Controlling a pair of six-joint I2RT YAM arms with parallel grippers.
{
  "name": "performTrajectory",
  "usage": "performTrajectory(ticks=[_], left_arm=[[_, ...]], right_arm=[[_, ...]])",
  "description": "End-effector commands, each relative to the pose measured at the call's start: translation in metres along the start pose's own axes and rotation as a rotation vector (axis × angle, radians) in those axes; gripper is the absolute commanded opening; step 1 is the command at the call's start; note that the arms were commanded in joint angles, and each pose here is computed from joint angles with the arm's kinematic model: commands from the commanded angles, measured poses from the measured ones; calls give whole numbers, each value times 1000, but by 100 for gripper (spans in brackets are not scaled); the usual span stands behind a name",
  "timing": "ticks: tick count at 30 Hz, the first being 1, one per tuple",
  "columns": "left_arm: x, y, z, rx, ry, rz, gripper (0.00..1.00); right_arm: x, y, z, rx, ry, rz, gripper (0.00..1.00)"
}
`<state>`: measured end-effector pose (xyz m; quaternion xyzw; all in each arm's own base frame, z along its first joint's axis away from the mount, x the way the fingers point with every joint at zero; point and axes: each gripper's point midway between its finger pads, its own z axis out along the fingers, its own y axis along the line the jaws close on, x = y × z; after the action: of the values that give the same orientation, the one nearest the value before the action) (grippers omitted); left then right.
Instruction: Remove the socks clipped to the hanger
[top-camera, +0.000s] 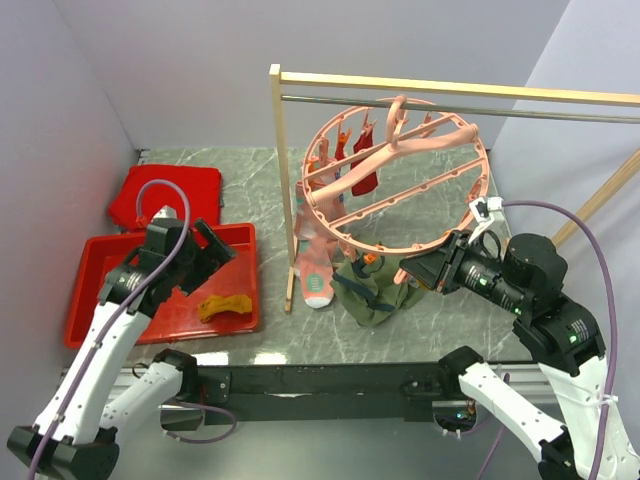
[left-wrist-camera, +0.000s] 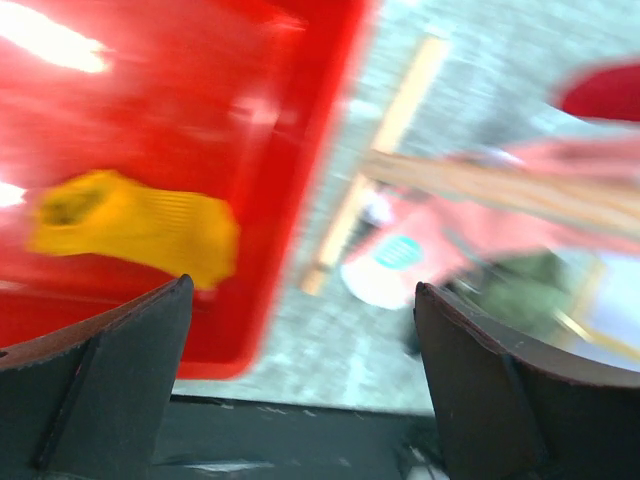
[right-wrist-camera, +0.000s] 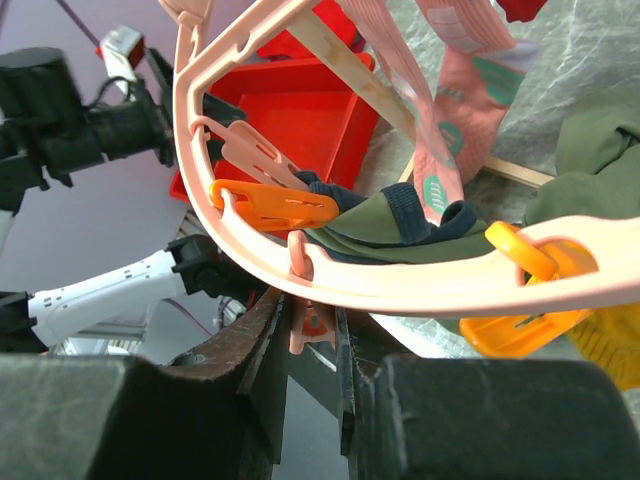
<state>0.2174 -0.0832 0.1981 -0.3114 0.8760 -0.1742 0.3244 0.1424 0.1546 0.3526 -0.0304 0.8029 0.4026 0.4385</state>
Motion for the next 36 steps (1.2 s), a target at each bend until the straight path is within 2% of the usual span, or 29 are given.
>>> performTrajectory(ticks=[1, 6, 9, 13, 16, 19, 25, 31, 32, 36], left_arm=[[4, -62, -27, 332, 61, 21, 97], [4, -89, -54, 505, 45, 57, 99], [11, -102, -65, 578, 71, 88, 97], [37, -126, -80, 690, 135, 150, 94], [47, -148, -97, 783, 129, 207, 93], [79, -166, -115, 856, 191, 316, 91], [116, -180, -124, 881, 229, 402, 89], [139, -202, -146, 1019, 256, 444, 96], [147, -205, -143, 1019, 276, 476, 99], [156, -217, -144, 1002, 267, 533, 99]], right_arm=[[-5, 5, 1, -16, 5, -30, 0], [-3, 6, 6, -25, 22, -21, 0], [-3, 6, 9, -28, 26, -14, 0], [-3, 5, 12, -27, 32, -14, 0], [-4, 6, 12, -30, 29, -13, 0], [-4, 5, 12, -22, 27, -12, 0], [-5, 4, 10, -10, 22, -4, 3], [-4, 0, 6, 8, 10, 5, 8], [-3, 1, 4, 7, 9, 6, 8], [0, -1, 3, 10, 10, 17, 10]])
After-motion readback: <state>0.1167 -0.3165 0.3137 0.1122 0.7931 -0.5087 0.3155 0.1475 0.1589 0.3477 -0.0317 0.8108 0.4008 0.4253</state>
